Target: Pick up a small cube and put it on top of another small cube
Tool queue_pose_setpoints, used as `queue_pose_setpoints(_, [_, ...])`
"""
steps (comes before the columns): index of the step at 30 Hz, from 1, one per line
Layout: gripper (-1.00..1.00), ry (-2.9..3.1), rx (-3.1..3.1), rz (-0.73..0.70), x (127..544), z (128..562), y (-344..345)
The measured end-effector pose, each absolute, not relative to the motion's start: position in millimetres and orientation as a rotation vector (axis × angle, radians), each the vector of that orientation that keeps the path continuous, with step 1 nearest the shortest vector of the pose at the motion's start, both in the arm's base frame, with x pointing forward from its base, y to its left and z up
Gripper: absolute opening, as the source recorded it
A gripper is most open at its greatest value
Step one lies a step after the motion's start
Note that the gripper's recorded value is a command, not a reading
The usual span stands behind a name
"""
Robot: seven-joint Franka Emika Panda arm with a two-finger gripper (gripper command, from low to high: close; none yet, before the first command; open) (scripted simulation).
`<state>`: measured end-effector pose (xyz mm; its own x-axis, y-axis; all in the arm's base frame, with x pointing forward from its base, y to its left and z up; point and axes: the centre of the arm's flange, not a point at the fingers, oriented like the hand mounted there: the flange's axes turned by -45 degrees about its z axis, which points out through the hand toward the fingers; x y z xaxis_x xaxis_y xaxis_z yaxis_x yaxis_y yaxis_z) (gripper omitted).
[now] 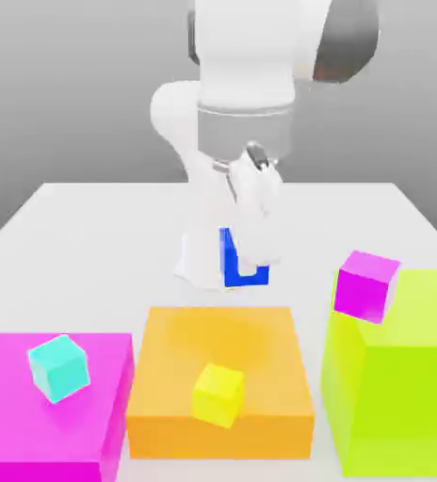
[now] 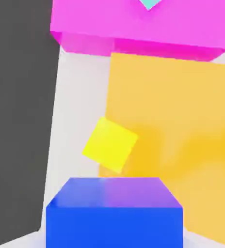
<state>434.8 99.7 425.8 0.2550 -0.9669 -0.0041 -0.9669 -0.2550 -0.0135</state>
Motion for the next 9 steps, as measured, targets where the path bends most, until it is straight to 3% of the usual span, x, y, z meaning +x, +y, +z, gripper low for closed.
queue_pose_setpoints(2, [-1.00, 1.793, -2.572, -0.004, 424.8, 437.0, 147.3])
queue_pose_setpoints(5, [-1.00, 1.744, -2.611, -0.002, 419.5, 405.4, 166.9])
queue_pose_setpoints(6, [1.00, 1.740, -2.614, -0.001, 418.5, 396.3, 168.4])
queue_pose_setpoints(9, [1.00, 1.740, -2.613, -0.002, 418.5, 396.3, 168.4])
